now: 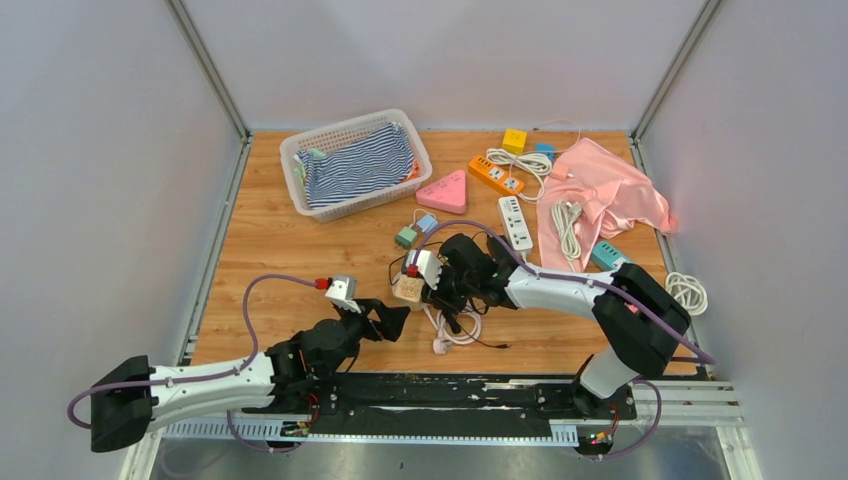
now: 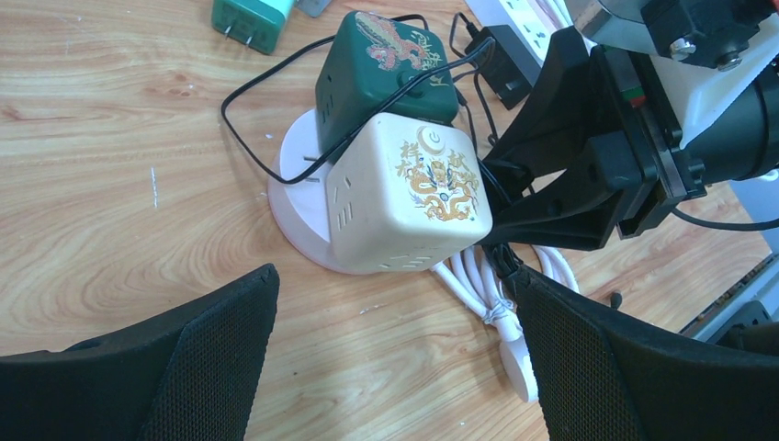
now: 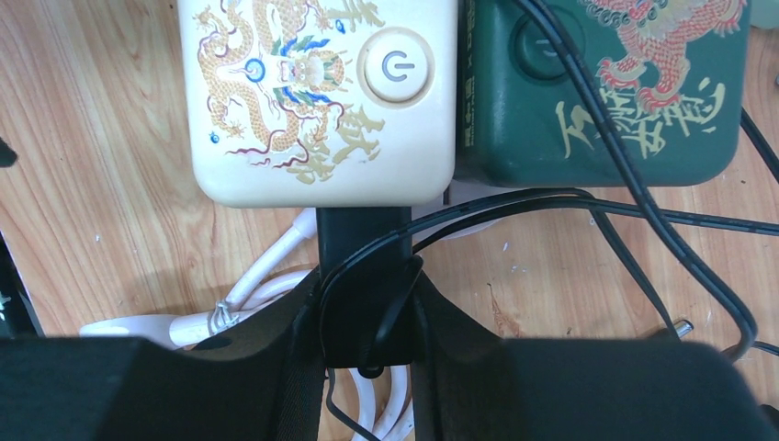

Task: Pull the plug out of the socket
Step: Remove the plug from the socket.

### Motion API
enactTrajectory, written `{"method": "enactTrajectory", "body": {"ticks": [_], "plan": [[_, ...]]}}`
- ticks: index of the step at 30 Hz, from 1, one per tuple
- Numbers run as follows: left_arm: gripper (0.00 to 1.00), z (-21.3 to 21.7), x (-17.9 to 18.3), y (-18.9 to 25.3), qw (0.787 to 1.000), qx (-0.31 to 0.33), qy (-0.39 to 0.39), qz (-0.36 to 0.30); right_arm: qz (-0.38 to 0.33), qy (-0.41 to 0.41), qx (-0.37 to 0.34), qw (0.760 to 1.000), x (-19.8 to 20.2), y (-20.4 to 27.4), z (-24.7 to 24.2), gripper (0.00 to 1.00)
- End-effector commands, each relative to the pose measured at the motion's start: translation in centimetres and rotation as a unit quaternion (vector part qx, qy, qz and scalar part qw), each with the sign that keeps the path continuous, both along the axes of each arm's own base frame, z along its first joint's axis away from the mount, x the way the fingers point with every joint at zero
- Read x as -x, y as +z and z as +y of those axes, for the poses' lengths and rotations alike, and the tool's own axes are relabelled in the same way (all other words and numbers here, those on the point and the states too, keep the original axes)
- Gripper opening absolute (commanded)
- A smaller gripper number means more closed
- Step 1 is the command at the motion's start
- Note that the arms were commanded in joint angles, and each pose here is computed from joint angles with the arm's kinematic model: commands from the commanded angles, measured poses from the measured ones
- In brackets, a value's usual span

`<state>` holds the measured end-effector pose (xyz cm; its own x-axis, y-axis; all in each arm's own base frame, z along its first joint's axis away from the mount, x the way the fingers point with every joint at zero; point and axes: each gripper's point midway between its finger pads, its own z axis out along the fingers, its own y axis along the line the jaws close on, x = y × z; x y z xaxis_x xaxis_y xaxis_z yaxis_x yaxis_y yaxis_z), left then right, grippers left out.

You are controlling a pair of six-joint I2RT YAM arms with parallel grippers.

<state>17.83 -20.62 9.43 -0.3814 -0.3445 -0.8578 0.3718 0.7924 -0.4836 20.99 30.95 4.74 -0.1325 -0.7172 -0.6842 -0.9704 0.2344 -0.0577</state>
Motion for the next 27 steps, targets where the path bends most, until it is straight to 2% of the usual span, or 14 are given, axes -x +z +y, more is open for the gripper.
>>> {"method": "enactTrajectory", "body": {"ticks": [1, 10, 22, 27], "plan": [[0.99, -0.5, -0.5, 1.6, 1.0, 0.021, 0.009, -0.016, -0.005, 0.018, -0.013, 1.0, 0.1, 1.3, 1.1, 0.0], [0.95, -2.4, -0.9, 2.3, 1.0, 0.002, -0.009, -0.025, 0.002, 0.022, -0.01, 1.0, 0.3, 1.3, 1.2, 0.0], [0.85, -3.5, -2.5, 1.3, 0.999, -0.035, 0.022, -0.009, 0.007, 0.019, -0.009, 1.0, 0.3, 1.1, 1.2, 0.0], [0.77, -3.5, -2.9, 0.8, 0.998, -0.041, 0.036, -0.005, 0.007, 0.019, -0.008, 1.0, 0.3, 1.1, 1.2, 0.0]]}}
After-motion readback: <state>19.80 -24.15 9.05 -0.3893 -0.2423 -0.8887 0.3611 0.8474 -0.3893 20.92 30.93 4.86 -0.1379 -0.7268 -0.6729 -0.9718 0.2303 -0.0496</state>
